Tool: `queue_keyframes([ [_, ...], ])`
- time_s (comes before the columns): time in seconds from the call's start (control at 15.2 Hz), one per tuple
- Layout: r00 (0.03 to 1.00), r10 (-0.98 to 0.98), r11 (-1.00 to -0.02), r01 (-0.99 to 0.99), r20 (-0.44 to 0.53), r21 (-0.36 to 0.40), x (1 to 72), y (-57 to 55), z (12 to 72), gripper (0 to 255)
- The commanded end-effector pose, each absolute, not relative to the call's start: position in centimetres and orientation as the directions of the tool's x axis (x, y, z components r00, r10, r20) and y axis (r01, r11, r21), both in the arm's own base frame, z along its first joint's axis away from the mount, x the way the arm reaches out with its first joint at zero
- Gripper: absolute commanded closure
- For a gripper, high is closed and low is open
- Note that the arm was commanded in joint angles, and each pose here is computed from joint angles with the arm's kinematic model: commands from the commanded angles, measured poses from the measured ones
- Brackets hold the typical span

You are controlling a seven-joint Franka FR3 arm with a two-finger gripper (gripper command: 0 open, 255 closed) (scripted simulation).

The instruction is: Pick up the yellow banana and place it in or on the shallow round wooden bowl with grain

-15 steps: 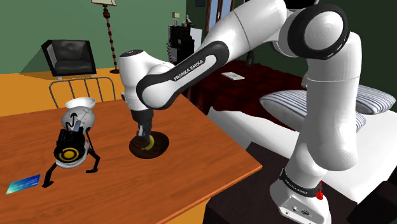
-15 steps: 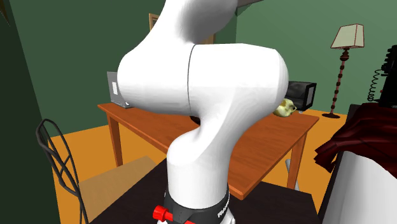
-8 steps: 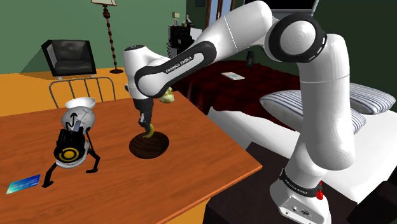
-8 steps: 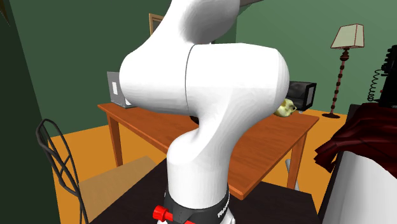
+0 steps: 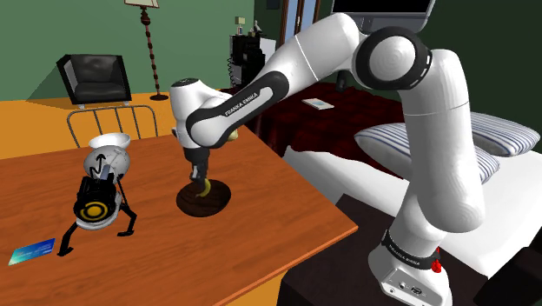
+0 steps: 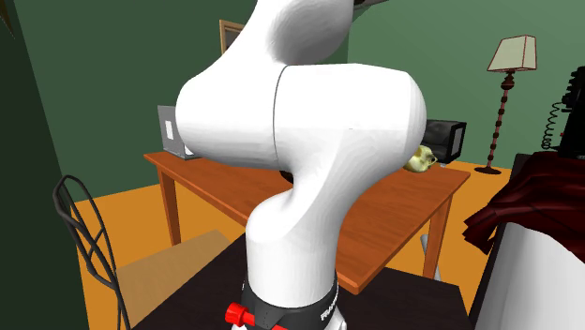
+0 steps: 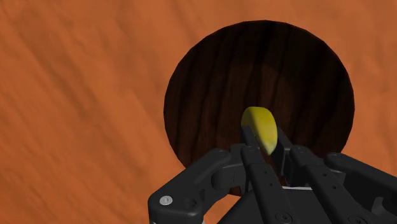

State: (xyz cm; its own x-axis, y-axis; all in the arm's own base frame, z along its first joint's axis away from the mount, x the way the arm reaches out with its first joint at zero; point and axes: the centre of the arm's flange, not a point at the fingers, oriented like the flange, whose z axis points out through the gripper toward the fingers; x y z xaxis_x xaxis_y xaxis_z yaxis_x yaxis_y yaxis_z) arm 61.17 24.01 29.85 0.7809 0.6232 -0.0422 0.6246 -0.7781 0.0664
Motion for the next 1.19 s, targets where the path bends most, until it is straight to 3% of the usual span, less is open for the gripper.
queue_keyframes([
  [0.0, 0.781, 0.623, -0.778, 0.625, -0.042, 0.066, 61.2, 24.0, 28.7, 255],
  [0.73, 0.781, 0.623, -0.778, 0.625, -0.042, 0.066, 61.2, 24.0, 26.8, 255],
  [0.79, 0.781, 0.623, -0.778, 0.625, -0.042, 0.066, 61.2, 24.0, 26.8, 0],
  [1.12, 0.781, 0.623, -0.778, 0.625, -0.042, 0.066, 61.2, 24.0, 26.8, 0],
])
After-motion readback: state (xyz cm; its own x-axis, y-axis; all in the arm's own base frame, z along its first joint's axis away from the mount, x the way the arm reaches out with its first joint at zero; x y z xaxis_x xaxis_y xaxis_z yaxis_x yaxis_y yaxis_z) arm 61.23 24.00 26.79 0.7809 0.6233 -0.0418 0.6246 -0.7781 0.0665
